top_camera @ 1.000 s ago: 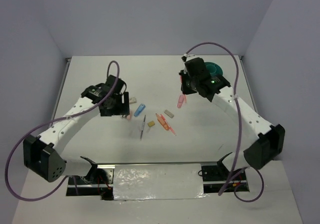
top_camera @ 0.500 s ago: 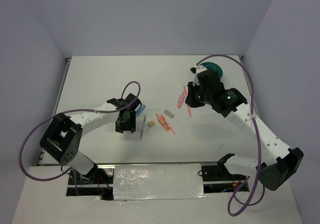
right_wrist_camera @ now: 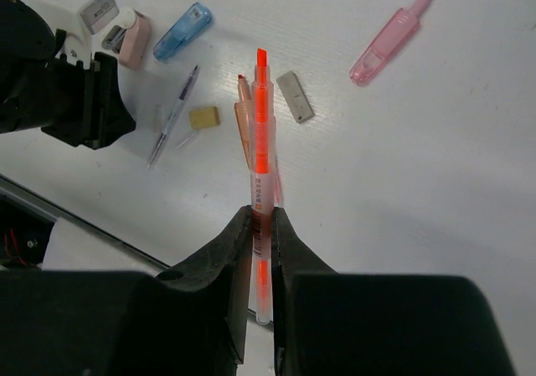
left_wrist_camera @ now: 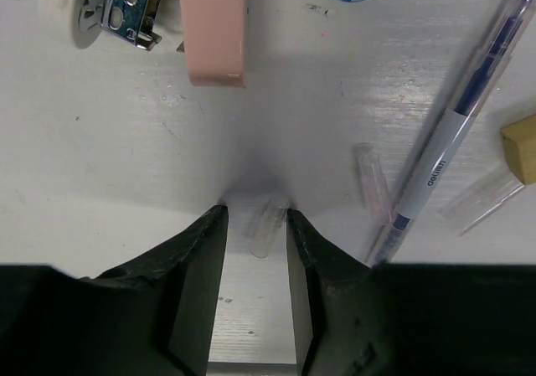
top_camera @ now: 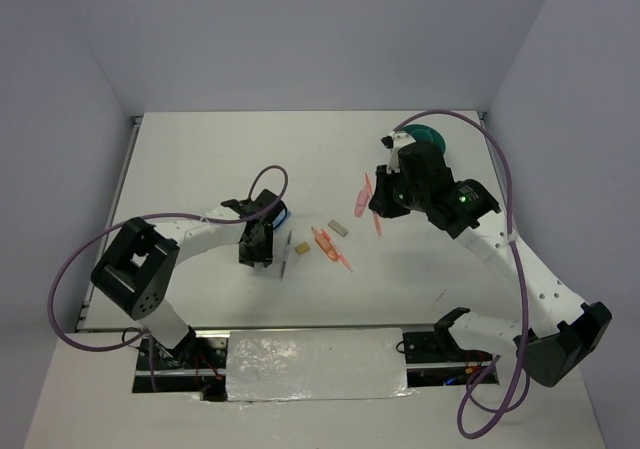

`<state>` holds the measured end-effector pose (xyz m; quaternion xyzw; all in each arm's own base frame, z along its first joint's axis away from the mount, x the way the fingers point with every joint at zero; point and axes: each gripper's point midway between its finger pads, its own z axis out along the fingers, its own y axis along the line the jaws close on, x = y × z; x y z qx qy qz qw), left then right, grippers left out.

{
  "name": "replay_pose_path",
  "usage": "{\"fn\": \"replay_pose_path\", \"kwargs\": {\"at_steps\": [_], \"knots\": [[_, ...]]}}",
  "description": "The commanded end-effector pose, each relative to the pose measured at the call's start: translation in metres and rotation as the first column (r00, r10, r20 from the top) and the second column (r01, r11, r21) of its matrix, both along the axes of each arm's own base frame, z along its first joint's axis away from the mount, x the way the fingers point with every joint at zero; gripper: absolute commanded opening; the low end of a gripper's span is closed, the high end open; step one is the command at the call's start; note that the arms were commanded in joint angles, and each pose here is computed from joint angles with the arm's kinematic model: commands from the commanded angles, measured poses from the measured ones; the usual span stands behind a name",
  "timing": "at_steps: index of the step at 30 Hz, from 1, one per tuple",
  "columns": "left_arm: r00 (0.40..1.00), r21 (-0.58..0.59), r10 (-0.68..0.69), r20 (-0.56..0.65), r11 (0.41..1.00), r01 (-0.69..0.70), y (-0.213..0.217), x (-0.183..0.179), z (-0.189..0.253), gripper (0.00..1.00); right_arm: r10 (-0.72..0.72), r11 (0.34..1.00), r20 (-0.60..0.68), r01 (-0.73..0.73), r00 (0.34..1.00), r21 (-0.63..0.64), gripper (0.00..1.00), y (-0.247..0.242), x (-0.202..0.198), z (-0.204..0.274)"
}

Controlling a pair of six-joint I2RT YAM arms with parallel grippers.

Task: Sort the stationery into containers
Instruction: Close the pen cap on the pen.

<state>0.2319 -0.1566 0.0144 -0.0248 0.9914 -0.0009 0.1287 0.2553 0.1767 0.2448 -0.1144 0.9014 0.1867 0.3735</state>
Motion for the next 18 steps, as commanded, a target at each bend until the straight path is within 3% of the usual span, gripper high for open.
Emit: {"fn": "replay_pose_path", "kwargs": {"at_steps": [1,8,15,18], "knots": [[1.000,0.015,-0.008,-0.009,1.000,0.008,0.002,-0.003,-0.005,0.46,0.016,0.999,0.038,-0.017,0.999,0.029,0.00,0.002,-0.004,0.017],[1.000,0.027,0.006,-0.024,1.000,-0.006,0.009,-0.013,-0.008,0.41,0.012,0.999,0.060,-0.014,0.998,0.030,0.00,0.000,-0.004,0.026],[0.999,0.014,0.025,-0.033,1.000,-0.024,0.010,-0.019,-0.010,0.06,0.019,0.998,0.064,-0.022,0.998,0.053,0.00,0.005,-0.003,0.029],[0.999,0.008,0.034,-0.012,0.999,-0.034,0.009,-0.016,0.003,0.00,0.031,0.996,0.073,-0.037,0.997,0.083,0.00,0.009,-0.005,0.036]]}}
